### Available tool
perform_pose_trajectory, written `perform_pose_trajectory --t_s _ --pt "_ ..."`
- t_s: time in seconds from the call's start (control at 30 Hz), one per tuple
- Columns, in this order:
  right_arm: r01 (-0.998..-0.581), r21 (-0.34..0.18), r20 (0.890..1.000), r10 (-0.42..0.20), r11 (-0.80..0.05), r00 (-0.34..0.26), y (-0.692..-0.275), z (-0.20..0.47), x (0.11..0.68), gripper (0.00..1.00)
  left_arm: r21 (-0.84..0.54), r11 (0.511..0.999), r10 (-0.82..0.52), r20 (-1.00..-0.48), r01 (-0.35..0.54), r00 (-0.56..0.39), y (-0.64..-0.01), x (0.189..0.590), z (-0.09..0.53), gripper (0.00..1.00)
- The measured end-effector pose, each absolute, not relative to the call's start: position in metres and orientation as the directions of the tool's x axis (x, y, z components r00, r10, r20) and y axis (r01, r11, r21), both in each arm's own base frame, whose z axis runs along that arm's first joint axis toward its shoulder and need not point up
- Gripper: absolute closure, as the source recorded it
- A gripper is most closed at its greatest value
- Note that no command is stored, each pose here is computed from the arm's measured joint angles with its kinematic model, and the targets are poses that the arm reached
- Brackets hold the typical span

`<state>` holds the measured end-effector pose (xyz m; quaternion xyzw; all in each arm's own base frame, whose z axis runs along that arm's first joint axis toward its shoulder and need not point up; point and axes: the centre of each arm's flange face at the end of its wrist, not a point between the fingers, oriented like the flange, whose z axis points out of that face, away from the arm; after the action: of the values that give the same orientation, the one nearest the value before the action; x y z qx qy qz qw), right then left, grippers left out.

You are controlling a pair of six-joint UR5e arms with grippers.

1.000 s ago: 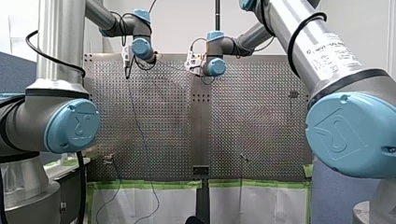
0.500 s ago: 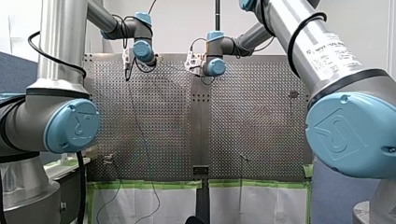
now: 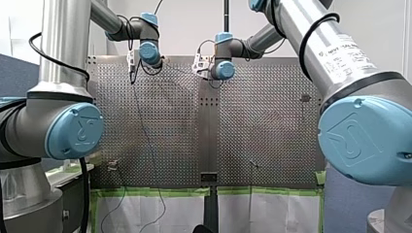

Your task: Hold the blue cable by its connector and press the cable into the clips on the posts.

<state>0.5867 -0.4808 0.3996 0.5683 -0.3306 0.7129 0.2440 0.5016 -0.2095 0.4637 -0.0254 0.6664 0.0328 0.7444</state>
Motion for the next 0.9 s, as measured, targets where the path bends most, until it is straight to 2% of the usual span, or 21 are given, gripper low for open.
perform_pose_trajectory --t_s 0.03,0.07,0.9 --pt "-0.724 -0.194 0.972 -0.028 -0.662 -0.235 -0.481 0.399 0.587 1.00 0.005 0.996 0.015 -0.994 -0.086 0.110 -0.209 0.501 0.464 0.96" --pt "-0.723 -0.194 0.972 -0.028 -0.663 -0.235 -0.481 0.399 0.587 1.00 0.004 0.996 0.014 -0.994 -0.089 0.111 -0.210 0.501 0.464 1.00" --pt "-0.726 -0.194 0.974 -0.042 -0.659 -0.222 -0.479 0.390 0.586 1.00 -0.018 0.999 -0.013 -0.993 -0.036 0.114 -0.224 0.495 0.447 1.00"
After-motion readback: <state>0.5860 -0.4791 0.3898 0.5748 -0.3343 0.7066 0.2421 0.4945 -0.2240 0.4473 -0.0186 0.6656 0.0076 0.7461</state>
